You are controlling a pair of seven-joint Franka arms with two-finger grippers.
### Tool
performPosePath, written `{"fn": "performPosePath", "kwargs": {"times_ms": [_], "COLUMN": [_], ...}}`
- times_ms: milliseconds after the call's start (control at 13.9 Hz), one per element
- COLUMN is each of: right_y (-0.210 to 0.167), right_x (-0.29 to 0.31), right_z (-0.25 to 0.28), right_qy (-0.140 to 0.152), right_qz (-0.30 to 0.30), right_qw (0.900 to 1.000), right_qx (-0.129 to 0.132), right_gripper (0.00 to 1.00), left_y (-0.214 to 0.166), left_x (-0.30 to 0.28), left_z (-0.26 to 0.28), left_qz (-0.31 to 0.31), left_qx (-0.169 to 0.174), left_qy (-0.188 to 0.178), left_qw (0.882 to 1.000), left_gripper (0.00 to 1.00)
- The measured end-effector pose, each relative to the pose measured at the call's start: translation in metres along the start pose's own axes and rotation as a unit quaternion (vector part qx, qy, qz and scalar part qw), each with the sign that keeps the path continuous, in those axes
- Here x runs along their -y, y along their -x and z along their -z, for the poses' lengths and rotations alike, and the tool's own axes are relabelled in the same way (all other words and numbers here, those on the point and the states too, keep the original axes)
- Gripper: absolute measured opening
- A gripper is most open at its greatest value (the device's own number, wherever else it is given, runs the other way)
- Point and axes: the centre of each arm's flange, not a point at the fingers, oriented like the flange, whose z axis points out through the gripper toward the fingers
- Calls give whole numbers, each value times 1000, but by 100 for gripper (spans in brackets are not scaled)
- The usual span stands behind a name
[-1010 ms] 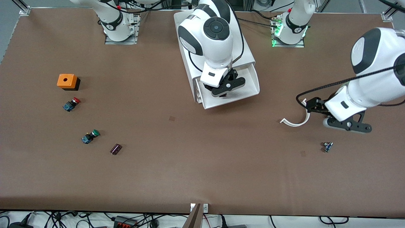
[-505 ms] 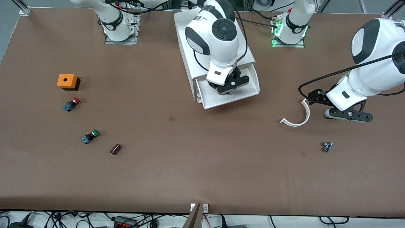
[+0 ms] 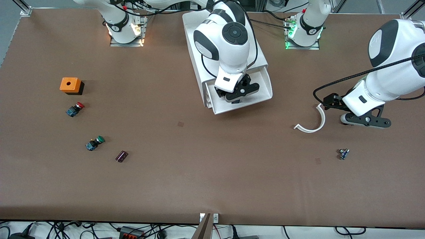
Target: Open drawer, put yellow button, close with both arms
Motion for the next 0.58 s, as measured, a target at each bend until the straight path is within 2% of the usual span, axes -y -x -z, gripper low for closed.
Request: {"fn": "performPosePath", "kwargs": {"times_ms": [144,216,361,577], "right_y": [-7,-11,-22,-39], "right_x": [-5,-9,-31,-88], "right_z": [19,31,54,84], "right_qy": [-6,-9,-13,-8], "right_qz": [-5,-10,-27,-65], "right_qw": [1000,1000,999,997], "right_qx": [-17,-27,-42,-41], "right_gripper": [95,100,100,100], "left_y": [0,0,0,-1], "left_x": [0,0,-1,-5], "left_z": [0,0,0,0], "left_qz": [0,0,3,29], "left_qx": [0,0,-1,-2], "left_qy": [0,0,3,24], "left_qw": [1000,1000,1000,999], "left_gripper": [100,100,100,100]}}
